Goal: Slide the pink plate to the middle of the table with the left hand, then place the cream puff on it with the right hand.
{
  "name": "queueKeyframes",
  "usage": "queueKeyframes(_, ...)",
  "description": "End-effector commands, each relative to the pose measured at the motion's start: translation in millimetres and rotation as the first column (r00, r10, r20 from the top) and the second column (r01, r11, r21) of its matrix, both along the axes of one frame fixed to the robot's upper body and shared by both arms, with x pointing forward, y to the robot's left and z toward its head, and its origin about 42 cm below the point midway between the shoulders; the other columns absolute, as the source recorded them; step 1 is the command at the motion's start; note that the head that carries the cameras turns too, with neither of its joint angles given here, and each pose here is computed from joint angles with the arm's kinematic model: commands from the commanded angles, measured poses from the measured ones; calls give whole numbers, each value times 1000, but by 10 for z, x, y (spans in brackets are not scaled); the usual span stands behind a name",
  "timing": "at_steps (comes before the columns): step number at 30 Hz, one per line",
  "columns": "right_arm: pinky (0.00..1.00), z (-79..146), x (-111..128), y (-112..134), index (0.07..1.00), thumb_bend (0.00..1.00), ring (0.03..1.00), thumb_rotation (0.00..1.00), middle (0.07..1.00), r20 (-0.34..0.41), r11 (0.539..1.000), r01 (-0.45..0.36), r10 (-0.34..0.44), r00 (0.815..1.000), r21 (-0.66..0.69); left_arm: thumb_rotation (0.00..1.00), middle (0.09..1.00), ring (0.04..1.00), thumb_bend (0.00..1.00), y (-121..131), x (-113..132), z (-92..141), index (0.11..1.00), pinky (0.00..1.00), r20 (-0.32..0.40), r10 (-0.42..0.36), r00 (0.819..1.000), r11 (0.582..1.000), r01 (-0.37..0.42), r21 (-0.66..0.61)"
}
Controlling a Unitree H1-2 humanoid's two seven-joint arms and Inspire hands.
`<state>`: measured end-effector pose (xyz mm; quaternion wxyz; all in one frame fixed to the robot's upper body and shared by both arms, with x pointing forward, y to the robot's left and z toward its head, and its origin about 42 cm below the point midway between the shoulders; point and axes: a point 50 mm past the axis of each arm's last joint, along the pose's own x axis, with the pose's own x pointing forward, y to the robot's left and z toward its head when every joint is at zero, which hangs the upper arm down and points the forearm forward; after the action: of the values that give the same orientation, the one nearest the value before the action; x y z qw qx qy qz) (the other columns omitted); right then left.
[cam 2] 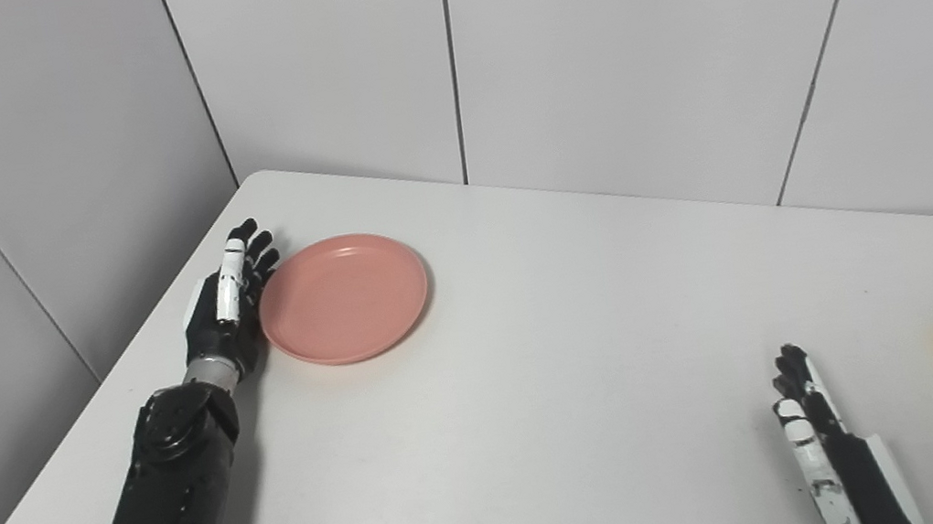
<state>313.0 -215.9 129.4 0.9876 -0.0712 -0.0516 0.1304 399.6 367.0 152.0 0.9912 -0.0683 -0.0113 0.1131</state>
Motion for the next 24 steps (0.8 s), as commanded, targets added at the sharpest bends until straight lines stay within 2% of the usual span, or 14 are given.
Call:
queueKeyframes(1,1000,33,6,7,1000,174,1000,1000,1000,-8,1000,-3,3,1000,8,1000,970,973,365,-110,45,55,949,983,-2,-54,999,999,54,-4)
queueKeyframes(9,1000,50,0,20,1000,200,1000,1000,1000,-12,1000,-7,7,1000,8,1000,982,985,389,-268,47,-5,966,1000,-15,-96,995,995,96,-29)
queueKeyframes(24,1000,65,-9,35,1000,213,1000,1000,1000,-2,1000,1,-1,1000,-2,1000,976,983,365,-487,93,-81,963,997,-37,-148,988,987,146,-70)
